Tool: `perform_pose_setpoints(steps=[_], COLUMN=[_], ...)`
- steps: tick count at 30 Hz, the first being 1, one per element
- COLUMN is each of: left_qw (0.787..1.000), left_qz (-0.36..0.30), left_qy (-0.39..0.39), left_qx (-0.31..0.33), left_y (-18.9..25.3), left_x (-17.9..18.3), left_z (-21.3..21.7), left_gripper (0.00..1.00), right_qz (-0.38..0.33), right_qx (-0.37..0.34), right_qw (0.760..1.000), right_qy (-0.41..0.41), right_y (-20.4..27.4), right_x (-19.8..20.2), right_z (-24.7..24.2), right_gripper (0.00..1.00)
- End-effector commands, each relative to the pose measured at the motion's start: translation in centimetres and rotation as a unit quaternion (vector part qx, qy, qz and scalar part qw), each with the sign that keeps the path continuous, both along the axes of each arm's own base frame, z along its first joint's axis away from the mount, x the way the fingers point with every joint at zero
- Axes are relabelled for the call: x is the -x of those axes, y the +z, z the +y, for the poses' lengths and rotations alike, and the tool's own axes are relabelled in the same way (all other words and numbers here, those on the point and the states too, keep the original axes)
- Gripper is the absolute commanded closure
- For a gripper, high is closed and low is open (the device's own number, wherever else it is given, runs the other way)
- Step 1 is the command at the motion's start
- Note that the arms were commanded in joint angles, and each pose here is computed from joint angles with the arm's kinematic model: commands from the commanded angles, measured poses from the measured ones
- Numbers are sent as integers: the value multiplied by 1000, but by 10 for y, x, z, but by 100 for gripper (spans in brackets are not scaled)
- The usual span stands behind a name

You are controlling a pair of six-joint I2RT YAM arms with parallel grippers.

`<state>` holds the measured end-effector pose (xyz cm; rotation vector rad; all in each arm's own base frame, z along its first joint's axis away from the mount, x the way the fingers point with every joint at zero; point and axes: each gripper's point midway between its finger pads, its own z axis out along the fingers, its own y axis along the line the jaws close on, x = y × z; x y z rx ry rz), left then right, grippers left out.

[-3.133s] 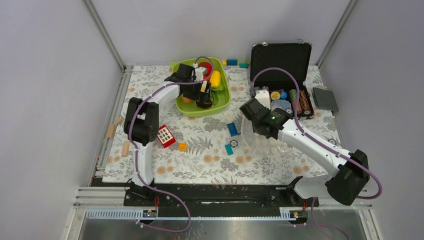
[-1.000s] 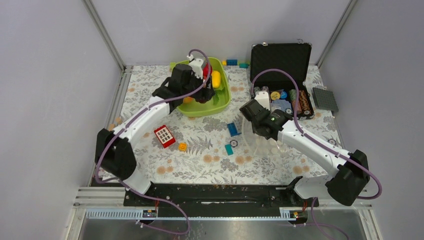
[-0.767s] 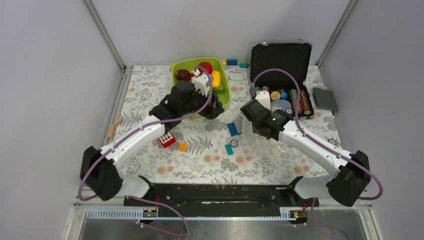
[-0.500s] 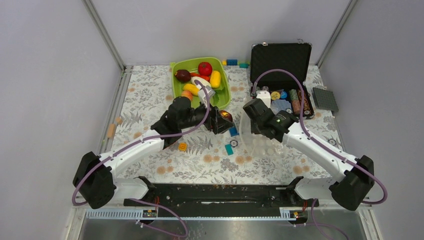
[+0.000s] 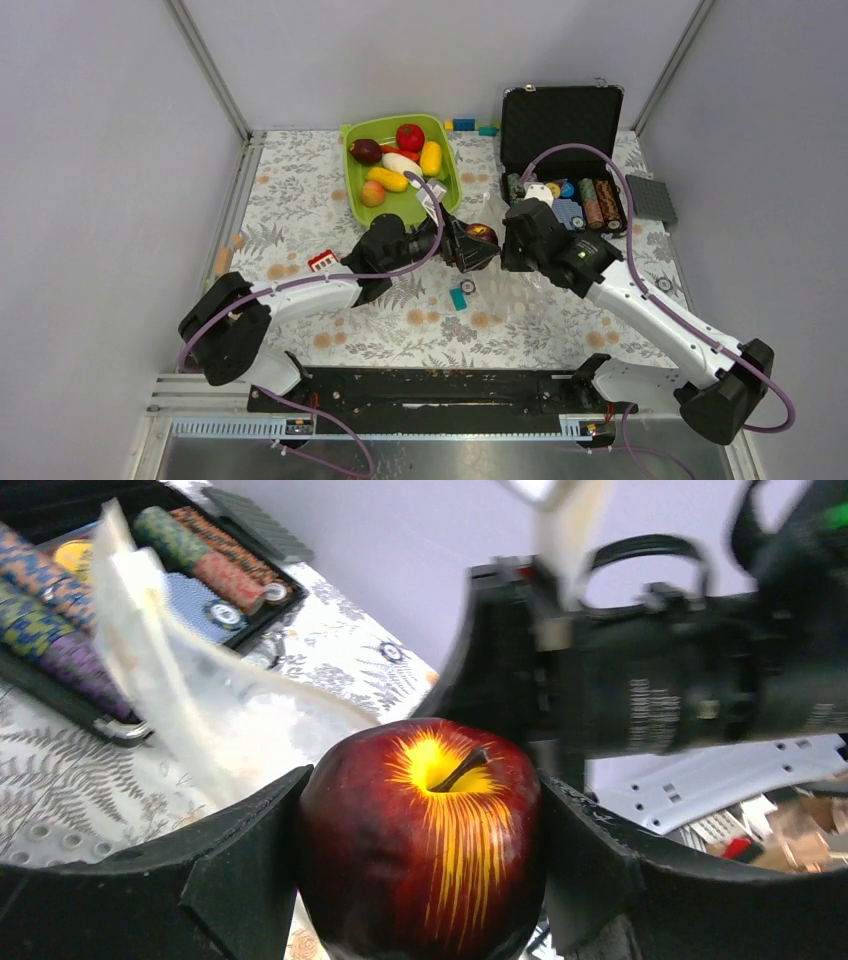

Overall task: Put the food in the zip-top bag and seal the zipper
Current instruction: Place the fake fruit in the zipper food storage bag.

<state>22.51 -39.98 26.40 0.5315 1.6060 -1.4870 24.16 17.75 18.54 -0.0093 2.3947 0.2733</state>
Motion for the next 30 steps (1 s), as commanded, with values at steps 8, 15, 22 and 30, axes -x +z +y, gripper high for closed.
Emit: perform_pose_setpoints(steps=[8, 15, 22, 30], left_qw=[993, 993, 998, 999], left_qz=[-20, -5, -8, -8], left_qy=[118, 116, 52, 16], left_qx=[9, -10, -40, -48], left_y=[-10, -13, -3, 15], left_x=[-24, -21, 1, 19], left_z=[16, 17, 11, 15], left_gripper=[87, 37, 1, 1], right_qz=[-17, -17, -16, -7], right_qx=[-127, -128, -112, -116], right_qw=[989, 989, 992, 992], right_qy=[73, 71, 53, 41], right_y=[51, 50, 42, 39], right_x=[23, 23, 17, 13], right_z=[34, 34, 27, 24], right_gripper=[100, 100, 100, 100])
